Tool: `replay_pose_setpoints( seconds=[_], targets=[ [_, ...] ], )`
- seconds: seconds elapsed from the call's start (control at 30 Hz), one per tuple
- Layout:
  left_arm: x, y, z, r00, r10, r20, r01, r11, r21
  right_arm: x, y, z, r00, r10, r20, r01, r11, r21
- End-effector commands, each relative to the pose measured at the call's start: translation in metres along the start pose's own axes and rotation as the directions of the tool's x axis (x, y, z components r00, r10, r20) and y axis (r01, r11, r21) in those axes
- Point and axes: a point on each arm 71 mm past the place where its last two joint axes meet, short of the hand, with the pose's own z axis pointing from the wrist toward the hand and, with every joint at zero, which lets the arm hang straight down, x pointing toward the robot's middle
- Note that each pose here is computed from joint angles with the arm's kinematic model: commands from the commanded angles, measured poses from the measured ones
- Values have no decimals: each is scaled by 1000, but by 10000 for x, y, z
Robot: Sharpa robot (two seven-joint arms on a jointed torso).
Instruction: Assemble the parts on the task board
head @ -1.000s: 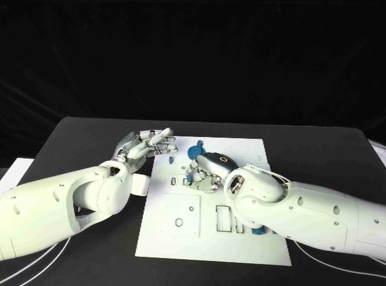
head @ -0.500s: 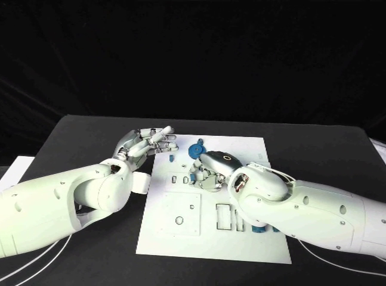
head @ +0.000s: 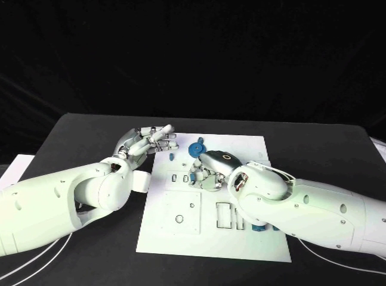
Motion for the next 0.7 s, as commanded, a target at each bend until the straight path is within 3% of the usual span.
replay_pose_setpoints(
  seconds=[0.03,0.7],
  targets=[
    [31,-5,2,1000,-12,-21,12,1000,6,76,-43,-13,999,-22,-46,23,999,33],
    [23,-1,5,1000,-12,-22,12,1000,3,17,-17,-24,999,4,37,-4,1000,14]
  ],
)
